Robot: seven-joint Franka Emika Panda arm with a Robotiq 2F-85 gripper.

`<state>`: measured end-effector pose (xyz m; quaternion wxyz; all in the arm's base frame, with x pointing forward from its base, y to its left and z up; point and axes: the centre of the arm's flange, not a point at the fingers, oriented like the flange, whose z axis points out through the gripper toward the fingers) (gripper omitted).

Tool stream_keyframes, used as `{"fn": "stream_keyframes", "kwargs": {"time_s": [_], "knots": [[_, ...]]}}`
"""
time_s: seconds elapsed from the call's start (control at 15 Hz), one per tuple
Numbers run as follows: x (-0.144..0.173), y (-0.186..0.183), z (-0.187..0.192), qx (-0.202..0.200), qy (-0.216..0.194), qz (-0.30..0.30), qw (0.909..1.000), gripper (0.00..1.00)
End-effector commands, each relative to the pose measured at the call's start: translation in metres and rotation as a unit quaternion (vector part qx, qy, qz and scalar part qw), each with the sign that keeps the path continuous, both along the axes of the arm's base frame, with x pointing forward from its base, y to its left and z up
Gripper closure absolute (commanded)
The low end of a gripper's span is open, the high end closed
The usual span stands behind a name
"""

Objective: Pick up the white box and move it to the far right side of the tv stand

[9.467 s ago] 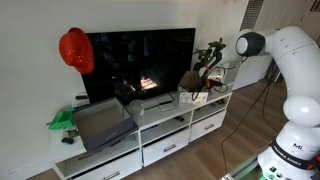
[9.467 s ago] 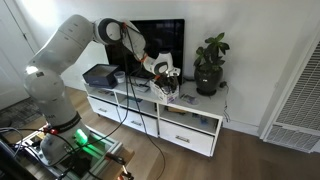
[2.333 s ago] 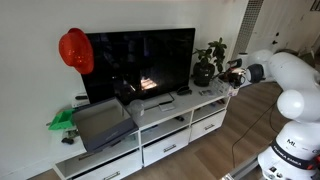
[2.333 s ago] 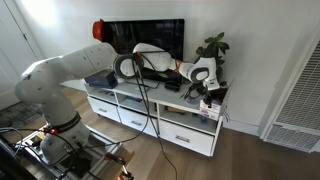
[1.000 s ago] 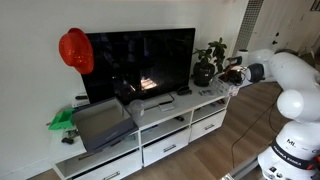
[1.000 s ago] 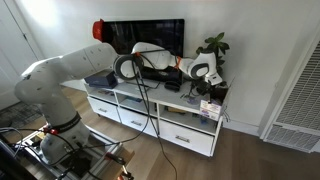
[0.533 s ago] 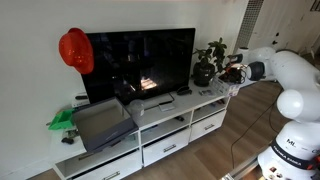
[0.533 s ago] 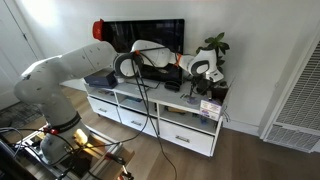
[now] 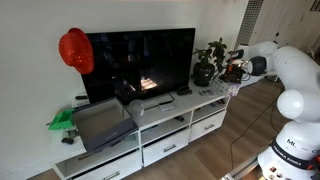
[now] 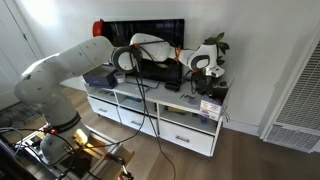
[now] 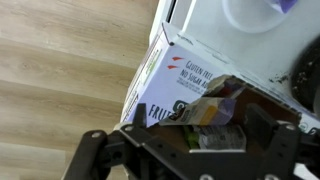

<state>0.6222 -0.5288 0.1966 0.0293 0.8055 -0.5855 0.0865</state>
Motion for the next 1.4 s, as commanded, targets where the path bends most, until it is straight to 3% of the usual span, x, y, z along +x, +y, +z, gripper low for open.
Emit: {"fn": "stream_keyframes", "kwargs": {"time_s": [0.0, 0.2, 0.47, 0.6, 0.87, 1.27, 1.33], "knots": [[-0.050, 0.056, 0.023, 0.005, 0.033, 0.095, 0.9949, 0.00], [-0.048, 0.072, 0.033, -0.002, 0.046, 0.178, 0.9830, 0.00], [-0.042, 0.101, 0.052, -0.015, 0.048, 0.287, 0.9567, 0.00], [-0.038, 0.117, 0.063, -0.014, 0.043, 0.340, 0.9392, 0.00], [-0.043, 0.157, 0.074, 0.013, 0.074, 0.431, 0.8992, 0.00], [-0.068, 0.223, 0.081, 0.016, 0.086, 0.530, 0.8433, 0.00], [-0.072, 0.235, 0.082, 0.022, 0.085, 0.540, 0.8372, 0.00]]}}
